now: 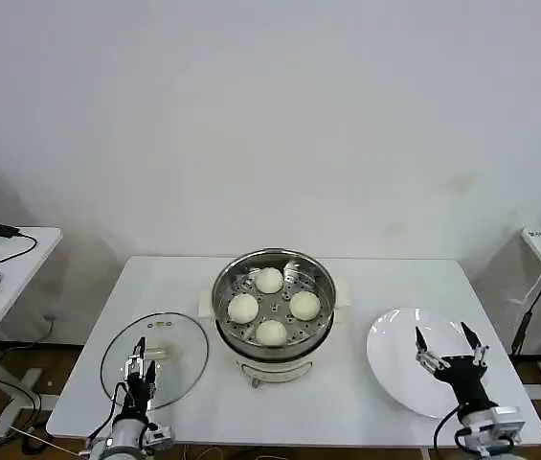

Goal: Take steamed baozi put them in steamer then cover it.

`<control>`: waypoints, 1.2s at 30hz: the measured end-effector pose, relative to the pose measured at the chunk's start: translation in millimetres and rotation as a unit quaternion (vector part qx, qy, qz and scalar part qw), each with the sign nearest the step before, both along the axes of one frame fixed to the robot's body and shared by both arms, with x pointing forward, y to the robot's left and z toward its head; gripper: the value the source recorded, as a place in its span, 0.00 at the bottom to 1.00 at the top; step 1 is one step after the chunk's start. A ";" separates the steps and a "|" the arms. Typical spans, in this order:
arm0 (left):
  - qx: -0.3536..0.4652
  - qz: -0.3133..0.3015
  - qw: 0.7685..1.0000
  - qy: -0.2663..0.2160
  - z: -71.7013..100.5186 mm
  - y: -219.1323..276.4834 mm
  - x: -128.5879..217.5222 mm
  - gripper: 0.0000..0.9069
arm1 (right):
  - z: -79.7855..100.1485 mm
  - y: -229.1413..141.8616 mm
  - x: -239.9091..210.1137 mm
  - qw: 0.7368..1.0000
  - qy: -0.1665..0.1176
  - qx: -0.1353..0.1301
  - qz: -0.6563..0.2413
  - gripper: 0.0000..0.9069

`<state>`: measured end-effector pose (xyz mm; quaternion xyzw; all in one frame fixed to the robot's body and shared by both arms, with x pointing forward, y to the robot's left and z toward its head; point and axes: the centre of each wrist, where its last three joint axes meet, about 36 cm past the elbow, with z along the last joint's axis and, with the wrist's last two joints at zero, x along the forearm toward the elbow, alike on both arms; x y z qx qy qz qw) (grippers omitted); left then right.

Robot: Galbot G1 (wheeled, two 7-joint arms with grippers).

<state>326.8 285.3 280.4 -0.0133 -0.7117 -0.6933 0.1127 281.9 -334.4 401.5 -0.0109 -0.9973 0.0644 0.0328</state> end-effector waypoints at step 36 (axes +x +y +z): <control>-0.005 0.015 0.999 -0.037 -8.9 4.5 59.9 1.00 | -19.1 -1.7 -13.8 1.000 0.001 -0.017 -0.002 1.00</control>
